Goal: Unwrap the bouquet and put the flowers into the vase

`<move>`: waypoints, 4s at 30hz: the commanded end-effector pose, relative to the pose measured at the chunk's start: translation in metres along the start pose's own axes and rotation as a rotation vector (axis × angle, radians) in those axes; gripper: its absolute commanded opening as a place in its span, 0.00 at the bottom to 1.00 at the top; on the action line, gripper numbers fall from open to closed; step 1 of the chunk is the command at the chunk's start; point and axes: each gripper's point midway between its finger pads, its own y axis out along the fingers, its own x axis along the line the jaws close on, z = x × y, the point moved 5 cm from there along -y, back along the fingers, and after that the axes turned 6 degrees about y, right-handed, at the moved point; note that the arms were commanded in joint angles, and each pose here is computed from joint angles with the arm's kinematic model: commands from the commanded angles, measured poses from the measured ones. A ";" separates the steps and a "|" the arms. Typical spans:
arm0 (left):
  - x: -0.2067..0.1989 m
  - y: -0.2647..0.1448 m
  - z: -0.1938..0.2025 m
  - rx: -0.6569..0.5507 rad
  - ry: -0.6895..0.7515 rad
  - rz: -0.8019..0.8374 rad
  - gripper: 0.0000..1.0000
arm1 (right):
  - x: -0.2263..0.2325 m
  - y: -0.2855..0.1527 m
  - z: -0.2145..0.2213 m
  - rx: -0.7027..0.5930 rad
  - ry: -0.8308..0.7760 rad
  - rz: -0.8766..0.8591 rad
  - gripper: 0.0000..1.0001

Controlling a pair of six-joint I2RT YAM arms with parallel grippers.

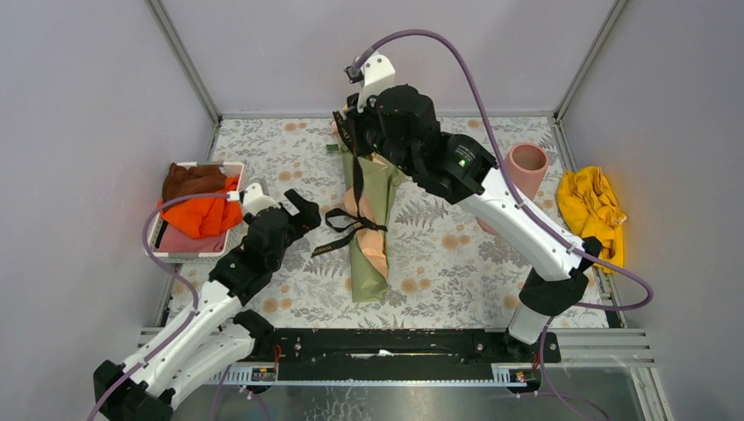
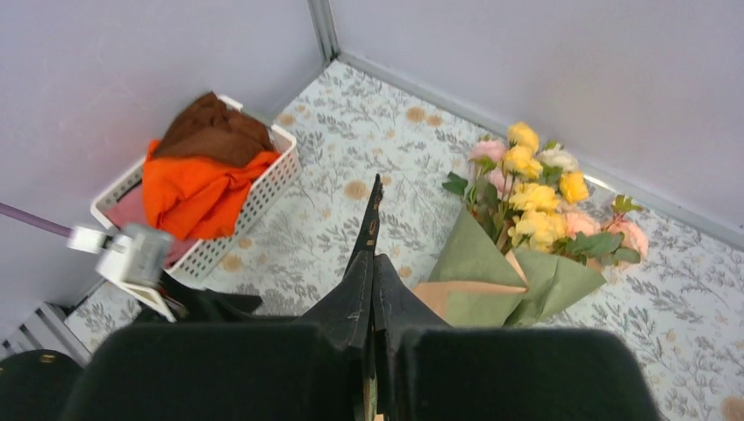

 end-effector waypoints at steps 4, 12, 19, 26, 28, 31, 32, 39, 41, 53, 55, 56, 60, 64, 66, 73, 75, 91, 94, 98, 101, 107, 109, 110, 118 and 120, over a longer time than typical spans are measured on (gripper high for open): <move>-0.024 0.022 0.027 0.087 0.074 0.165 0.99 | -0.006 -0.024 -0.048 -0.168 0.008 0.021 0.00; -0.026 0.035 0.064 0.168 0.141 0.258 0.86 | -0.017 -0.024 -0.046 -0.168 -0.003 0.067 0.00; -0.018 0.052 0.085 0.239 0.236 0.203 0.69 | -0.027 -0.024 -0.049 -0.172 0.030 0.079 0.00; -0.015 0.069 0.107 0.336 0.357 0.158 0.66 | -0.035 -0.025 -0.045 -0.165 0.043 0.089 0.00; -0.014 0.073 0.111 0.356 0.398 0.154 0.66 | -0.037 -0.025 -0.044 -0.163 0.046 0.087 0.00; -0.014 0.080 0.117 0.393 0.447 0.149 0.66 | -0.038 -0.027 -0.044 -0.165 0.051 0.087 0.00; -0.014 0.082 0.119 0.404 0.456 0.146 0.66 | -0.039 -0.027 -0.044 -0.165 0.050 0.087 0.00; -0.018 0.089 0.131 0.475 0.473 0.159 0.52 | -0.044 -0.028 -0.043 -0.167 0.058 0.099 0.00; -0.017 0.088 0.137 0.499 0.469 0.162 0.49 | -0.047 -0.029 -0.044 -0.171 0.063 0.105 0.00; -0.014 0.082 0.158 0.567 0.457 0.156 0.58 | -0.054 -0.028 -0.039 -0.160 0.076 0.110 0.00; -0.011 0.082 0.161 0.572 0.460 0.148 0.58 | -0.054 -0.028 -0.037 -0.160 0.082 0.104 0.00; -0.009 0.082 0.164 0.580 0.461 0.142 0.58 | -0.055 -0.029 -0.037 -0.163 0.085 0.102 0.00; -0.007 0.080 0.173 0.609 0.448 0.145 0.55 | -0.056 -0.029 -0.036 -0.159 0.089 0.103 0.00; -0.005 0.079 0.179 0.621 0.433 0.140 0.32 | -0.057 -0.030 -0.034 -0.159 0.097 0.098 0.00; -0.003 0.078 0.182 0.629 0.432 0.132 0.22 | -0.057 -0.029 -0.031 -0.154 0.101 0.095 0.00; -0.001 0.078 0.185 0.630 0.424 0.108 0.00 | -0.062 -0.025 -0.022 -0.139 0.111 0.111 0.07; -0.002 0.077 0.183 0.622 0.418 0.108 0.00 | -0.064 -0.023 -0.019 -0.132 0.110 0.119 0.08; -0.028 0.055 0.151 0.522 0.327 0.277 0.09 | -0.078 -0.015 -0.003 -0.112 0.110 0.174 0.69; -0.034 0.052 0.143 0.490 0.319 0.309 0.25 | -0.080 -0.013 0.000 -0.106 0.107 0.185 0.74; -0.040 0.052 0.139 0.474 0.322 0.340 0.32 | -0.080 -0.012 0.007 -0.097 0.117 0.180 0.77; -0.043 0.057 0.140 0.478 0.332 0.343 0.32 | -0.080 -0.014 0.009 -0.096 0.122 0.176 0.77; -0.044 0.069 0.143 0.473 0.364 0.309 0.32 | -0.081 -0.017 0.014 -0.094 0.129 0.171 0.77; -0.047 0.074 0.140 0.464 0.374 0.307 0.32 | -0.082 -0.018 0.018 -0.089 0.129 0.172 0.77; -0.050 0.076 0.139 0.459 0.375 0.306 0.32 | -0.082 -0.018 0.019 -0.087 0.129 0.173 0.77; -0.057 0.089 0.138 0.450 0.390 0.289 0.31 | -0.083 -0.019 0.027 -0.077 0.140 0.171 0.77; -0.058 0.091 0.139 0.453 0.397 0.285 0.30 | -0.084 -0.019 0.028 -0.075 0.142 0.173 0.76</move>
